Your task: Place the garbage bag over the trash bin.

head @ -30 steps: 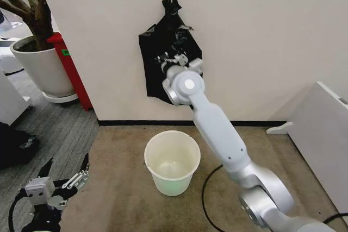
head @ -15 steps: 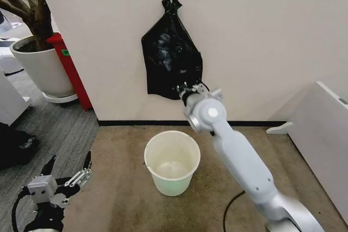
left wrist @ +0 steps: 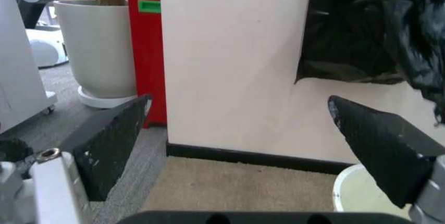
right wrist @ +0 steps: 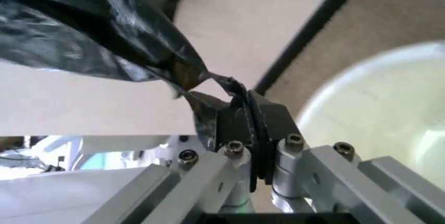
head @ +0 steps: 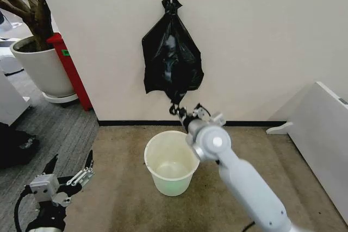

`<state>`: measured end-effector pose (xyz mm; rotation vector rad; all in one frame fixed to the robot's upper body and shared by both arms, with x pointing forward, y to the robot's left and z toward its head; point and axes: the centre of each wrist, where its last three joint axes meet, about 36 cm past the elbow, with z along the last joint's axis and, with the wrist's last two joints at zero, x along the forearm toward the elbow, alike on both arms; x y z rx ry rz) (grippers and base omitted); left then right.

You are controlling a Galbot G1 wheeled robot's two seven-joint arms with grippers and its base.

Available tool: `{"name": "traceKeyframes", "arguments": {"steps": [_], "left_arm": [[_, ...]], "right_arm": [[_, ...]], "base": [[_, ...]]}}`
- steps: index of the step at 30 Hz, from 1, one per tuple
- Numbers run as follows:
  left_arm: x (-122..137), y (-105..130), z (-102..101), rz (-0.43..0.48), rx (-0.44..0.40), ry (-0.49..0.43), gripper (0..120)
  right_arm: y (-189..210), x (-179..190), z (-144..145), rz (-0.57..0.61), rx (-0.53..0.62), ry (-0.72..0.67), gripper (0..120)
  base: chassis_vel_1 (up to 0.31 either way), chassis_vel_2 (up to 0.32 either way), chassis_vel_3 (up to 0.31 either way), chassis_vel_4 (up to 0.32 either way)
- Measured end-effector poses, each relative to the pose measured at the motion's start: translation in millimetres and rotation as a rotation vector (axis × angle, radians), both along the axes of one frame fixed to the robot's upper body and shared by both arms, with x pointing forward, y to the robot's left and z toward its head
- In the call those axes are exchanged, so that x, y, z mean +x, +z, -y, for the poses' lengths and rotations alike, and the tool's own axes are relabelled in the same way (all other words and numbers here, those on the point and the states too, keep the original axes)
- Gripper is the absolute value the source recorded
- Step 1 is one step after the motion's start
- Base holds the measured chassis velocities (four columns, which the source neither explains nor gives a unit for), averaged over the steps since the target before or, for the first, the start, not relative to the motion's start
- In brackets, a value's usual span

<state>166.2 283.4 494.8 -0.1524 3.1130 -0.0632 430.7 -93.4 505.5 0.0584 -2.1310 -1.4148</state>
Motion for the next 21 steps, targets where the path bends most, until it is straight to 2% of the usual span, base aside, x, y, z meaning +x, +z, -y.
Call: {"name": "traceKeyframes", "arguments": {"steps": [6, 15, 21], "left_arm": [[0.1, 0.0, 0.1, 0.0, 0.0, -0.001, 100], [0.2, 0.0, 0.3, 0.0, 0.0, -0.003, 100], [0.3, 0.0, 0.3, 0.0, 0.0, -0.004, 100]], "right_arm": [[5.5, -5.3, 3.4, 0.018, 0.003, 0.002, 0], [47.2, 8.1, 7.3, 0.154, 0.015, 0.013, 0], [37.9, 3.8, 8.4, 0.134, 0.005, 0.022, 0]], "base": [[0.0, 0.0, 0.0, 0.0], [0.0, 0.0, 0.0, 0.0], [0.0, 0.0, 0.0, 0.0]]}}
